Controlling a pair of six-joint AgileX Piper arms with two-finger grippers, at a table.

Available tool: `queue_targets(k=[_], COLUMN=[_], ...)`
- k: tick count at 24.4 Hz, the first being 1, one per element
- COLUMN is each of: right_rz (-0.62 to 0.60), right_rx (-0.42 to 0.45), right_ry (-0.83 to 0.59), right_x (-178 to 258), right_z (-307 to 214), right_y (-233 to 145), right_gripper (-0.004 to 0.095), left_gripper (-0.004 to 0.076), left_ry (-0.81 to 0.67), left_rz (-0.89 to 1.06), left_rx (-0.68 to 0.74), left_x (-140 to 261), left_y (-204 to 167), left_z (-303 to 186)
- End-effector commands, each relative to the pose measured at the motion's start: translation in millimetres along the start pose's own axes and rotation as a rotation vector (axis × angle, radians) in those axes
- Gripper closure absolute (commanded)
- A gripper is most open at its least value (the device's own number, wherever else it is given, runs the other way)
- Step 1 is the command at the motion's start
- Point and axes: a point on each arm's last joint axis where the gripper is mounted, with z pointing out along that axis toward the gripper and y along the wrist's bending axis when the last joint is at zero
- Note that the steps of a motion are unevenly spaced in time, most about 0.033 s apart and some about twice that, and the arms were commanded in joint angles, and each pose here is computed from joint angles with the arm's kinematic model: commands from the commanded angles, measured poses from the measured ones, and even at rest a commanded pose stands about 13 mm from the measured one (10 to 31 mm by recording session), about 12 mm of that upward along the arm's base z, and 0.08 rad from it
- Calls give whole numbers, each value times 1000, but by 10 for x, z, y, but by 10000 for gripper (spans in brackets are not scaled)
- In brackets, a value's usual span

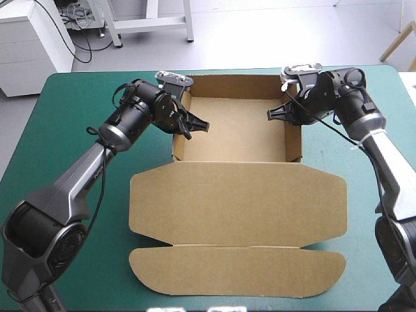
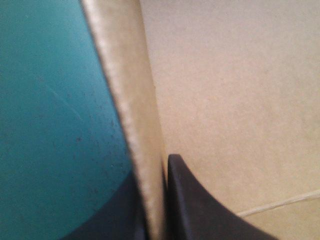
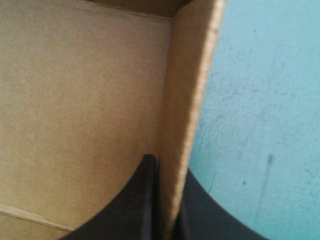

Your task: Fold the box

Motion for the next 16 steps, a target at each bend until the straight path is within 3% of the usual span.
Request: queue_targets(k=[1,9,13,16], right_rz=[-29,-26,-40,-45], right_rx=[-115,-119,-88,-79], right_ry=[22,182,205,209], right_x=[-13,69,91,94], right_z=[-22,379,427,427], right_y=[195,185,154,145], right_gripper=[916,927,889,747], left_gripper=[734,709,498,322], left_ry=[-137,89,140,157], left_rz=[34,99,56,68], left_rx=[111,81,127,105], left_x=[-143,12,44,59], left_y=[-169,-199,-209,-190], left_z=[-159,373,475,491])
